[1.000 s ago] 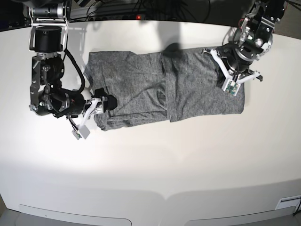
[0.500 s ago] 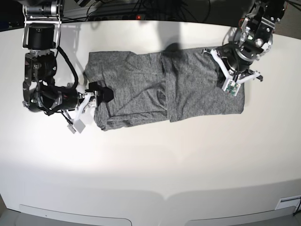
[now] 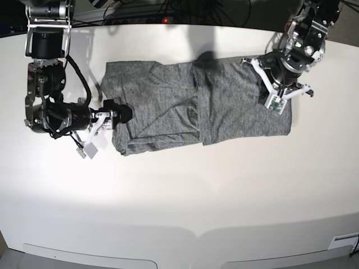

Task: Fold the T-shirt properly
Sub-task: 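Grasp the strip's other end with the right gripper, then fold the held end with the right gripper over toward the left gripper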

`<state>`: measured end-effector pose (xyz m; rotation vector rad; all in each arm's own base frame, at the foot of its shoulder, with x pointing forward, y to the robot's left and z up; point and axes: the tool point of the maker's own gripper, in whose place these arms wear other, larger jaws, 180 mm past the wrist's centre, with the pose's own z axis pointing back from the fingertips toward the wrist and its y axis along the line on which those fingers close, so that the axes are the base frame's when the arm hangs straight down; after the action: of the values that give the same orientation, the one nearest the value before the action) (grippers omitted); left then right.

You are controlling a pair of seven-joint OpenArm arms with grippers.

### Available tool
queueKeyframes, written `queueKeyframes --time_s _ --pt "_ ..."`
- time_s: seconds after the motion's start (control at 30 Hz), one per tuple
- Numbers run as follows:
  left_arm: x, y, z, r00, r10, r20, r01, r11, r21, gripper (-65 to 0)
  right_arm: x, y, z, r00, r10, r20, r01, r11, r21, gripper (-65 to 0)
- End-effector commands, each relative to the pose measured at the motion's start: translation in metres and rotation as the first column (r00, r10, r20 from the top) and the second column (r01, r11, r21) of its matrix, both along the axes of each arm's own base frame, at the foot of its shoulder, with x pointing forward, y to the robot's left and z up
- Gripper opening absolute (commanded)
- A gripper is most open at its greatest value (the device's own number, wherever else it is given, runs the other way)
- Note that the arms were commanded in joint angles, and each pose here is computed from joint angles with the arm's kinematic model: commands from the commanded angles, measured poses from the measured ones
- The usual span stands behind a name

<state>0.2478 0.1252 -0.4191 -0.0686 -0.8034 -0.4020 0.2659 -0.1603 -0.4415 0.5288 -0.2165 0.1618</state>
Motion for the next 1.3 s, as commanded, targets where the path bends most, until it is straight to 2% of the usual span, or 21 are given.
queueKeyframes --time_s 0.0,0.2,0.57,0.7,0.9,1.07,1.27 --pt "0.008 0.001 0.011 0.999 -0.003 0.041 0.003 1.0 -0.003 -65.0 -0.024 -0.002 -0.016 0.995 0.019 -0.1 -0.024 0.998 -0.058 -18.6" --pt "0.008 0.001 0.011 0.999 -0.002 0.041 0.003 1.0 -0.003 -65.0 -0.039 0.022 -0.025 0.991 0.032 -0.133 -0.033 0.999 -0.005 -24.6" --pt "0.009 0.001 0.011 0.999 -0.003 0.043 0.003 1.0 -0.002 -65.0 -0.066 0.056 -0.037 0.967 0.173 -0.186 -0.175 0.985 0.008 -24.8" --pt "0.008 0.001 0.011 0.999 -0.003 0.041 0.003 1.0 -0.002 -65.0 -0.066 0.06 -0.038 0.966 0.186 -0.178 -0.187 0.982 0.01 -25.6" --pt "0.007 0.002 0.01 1.0 -0.002 0.031 0.002 1.0 0.002 -65.0 -0.047 0.065 -0.036 0.987 0.135 -0.086 -0.134 0.991 0.021 -47.1" --pt "0.007 0.002 0.009 1.0 -0.001 0.029 0.001 1.0 0.002 -65.0 -0.037 0.078 -0.033 0.993 0.116 -0.035 -0.114 0.992 0.053 -65.0" --pt "0.01 -0.003 0.019 0.999 -0.009 0.053 0.01 1.0 -0.008 -65.0 -0.021 0.066 -0.024 0.991 0.126 0.042 -0.128 0.99 0.05 -65.0"
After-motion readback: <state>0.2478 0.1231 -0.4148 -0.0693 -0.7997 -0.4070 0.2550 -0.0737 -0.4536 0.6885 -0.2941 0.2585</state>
